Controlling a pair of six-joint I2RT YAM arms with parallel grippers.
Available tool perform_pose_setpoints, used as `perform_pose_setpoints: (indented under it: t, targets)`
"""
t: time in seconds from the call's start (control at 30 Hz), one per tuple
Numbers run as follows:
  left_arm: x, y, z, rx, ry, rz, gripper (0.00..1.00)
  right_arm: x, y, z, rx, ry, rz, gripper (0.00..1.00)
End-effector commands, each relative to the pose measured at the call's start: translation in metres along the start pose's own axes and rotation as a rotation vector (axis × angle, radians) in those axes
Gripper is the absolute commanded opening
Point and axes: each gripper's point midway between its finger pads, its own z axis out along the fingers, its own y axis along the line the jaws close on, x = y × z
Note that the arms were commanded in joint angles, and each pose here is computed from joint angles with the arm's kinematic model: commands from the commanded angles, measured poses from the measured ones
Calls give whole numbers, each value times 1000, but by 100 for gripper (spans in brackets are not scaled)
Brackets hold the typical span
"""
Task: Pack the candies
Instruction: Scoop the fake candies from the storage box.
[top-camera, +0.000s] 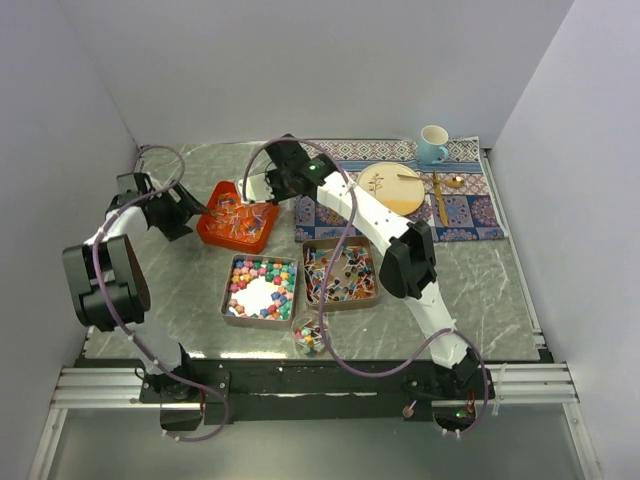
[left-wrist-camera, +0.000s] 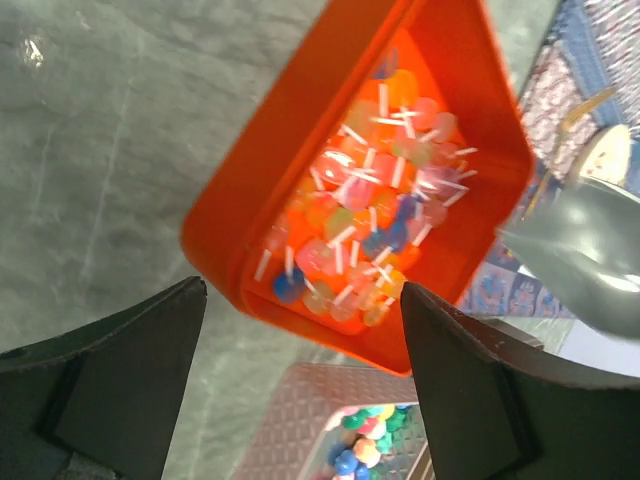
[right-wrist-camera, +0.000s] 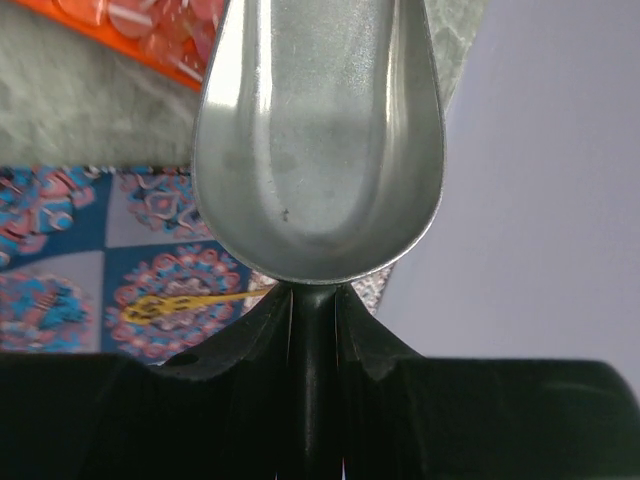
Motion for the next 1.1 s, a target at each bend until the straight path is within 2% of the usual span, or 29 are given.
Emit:
perform_pose_setpoints:
  t: [0.0, 0.1, 0.5, 0.63, 0.8, 0.9, 1.07]
  targets:
    - [-24, -21, -26, 41, -159, -15, 85, 2, -20, 8, 48, 59, -204, 0]
    - [-10, -14, -20, 32, -130, -68, 85, 6, -16, 22, 35, 103, -288, 0]
    - [22, 2, -4, -50, -80, -68, 80, 6, -25, 44, 73, 237, -499, 0]
    - [26, 3, 0, -59, -74, -89, 75, -3, -32, 50, 89, 282, -644, 0]
    - [32, 12, 14, -76, -53, -178, 69, -5, -32, 61, 96, 336, -732, 0]
    - [31, 16, 21, -86, -36, -207, 62, -8, -29, 66, 81, 323, -765, 0]
    - [33, 17, 33, -83, 9, -226, 50, -32, -14, 70, 43, 173, -761, 0]
